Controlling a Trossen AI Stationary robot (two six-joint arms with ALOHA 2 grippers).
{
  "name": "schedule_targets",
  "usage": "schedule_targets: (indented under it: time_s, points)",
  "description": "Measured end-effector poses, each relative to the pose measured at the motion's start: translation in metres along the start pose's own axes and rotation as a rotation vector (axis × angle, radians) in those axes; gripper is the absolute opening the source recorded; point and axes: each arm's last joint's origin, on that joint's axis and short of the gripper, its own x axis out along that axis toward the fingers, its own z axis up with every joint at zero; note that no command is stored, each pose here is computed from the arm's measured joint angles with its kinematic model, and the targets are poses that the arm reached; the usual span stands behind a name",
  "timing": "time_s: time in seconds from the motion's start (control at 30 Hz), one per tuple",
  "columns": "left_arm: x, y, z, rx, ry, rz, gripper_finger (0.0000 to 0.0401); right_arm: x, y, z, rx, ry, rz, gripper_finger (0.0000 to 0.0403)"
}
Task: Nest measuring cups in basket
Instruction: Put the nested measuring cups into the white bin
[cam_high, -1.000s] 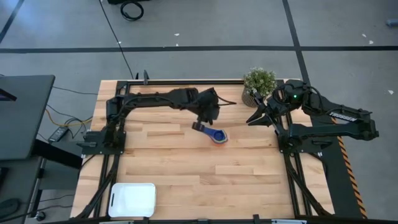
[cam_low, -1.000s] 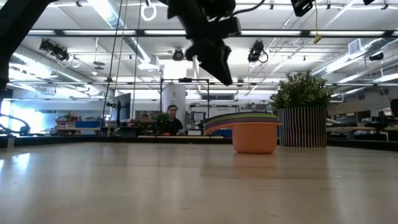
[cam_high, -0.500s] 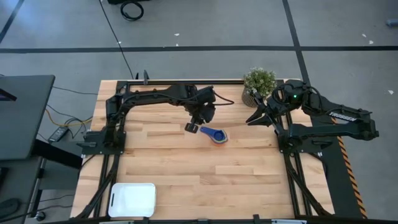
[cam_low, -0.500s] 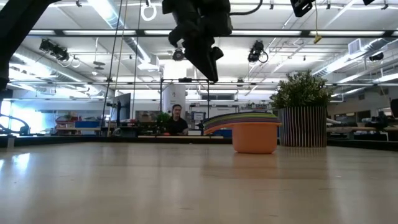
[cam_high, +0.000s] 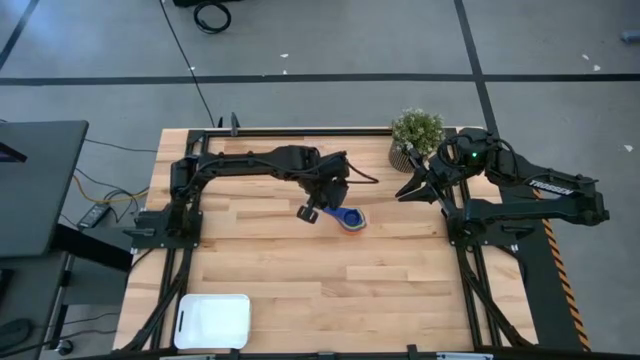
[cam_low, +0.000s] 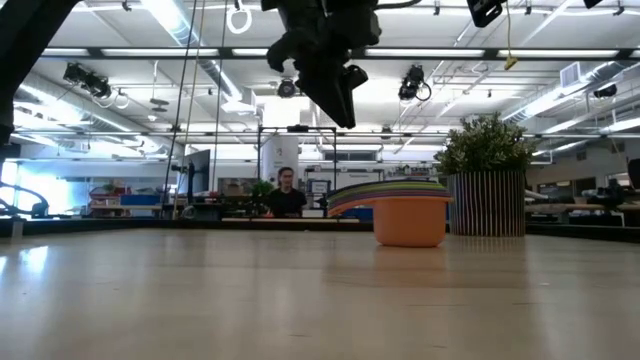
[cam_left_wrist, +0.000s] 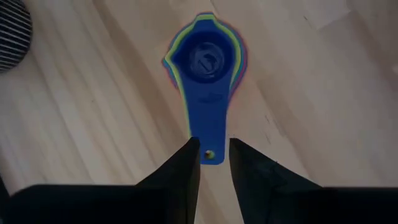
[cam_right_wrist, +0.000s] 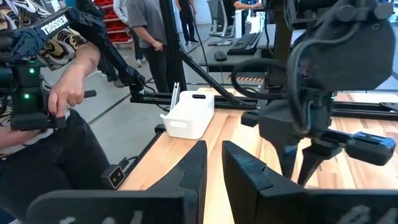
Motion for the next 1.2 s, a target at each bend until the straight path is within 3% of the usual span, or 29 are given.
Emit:
schedule_targets:
  time_s: [0.5,0.6,0.83,1.03,1.2]
  points:
    - [-0.005,0.016,-0.012,-0.307,0.007,0.008,0.0094,0.000,0.000,0.000,0.000,0.000,0.000,0.0057]
    - [-0.020,0.017,-0.010,-0.321,0.025,-0.035,0.0094,0.000,0.000,0.000,0.000,0.000,0.000,0.0057]
    - [-0.044,0.017,-0.001,-0.348,0.023,-0.024,0.0094,0.000,0.000,0.000,0.000,0.000,0.000,0.0057]
    - [-0.031,0.013,0.016,-0.316,0.034,-0.071,0.0093,0.000,0.000,0.001,-0.007,-0.009,0.000,0.0057]
    - [-0.004,0.016,0.017,-0.391,0.113,-0.116,0.0093,0.002,-0.001,0.003,-0.019,-0.023,-0.001,0.0057]
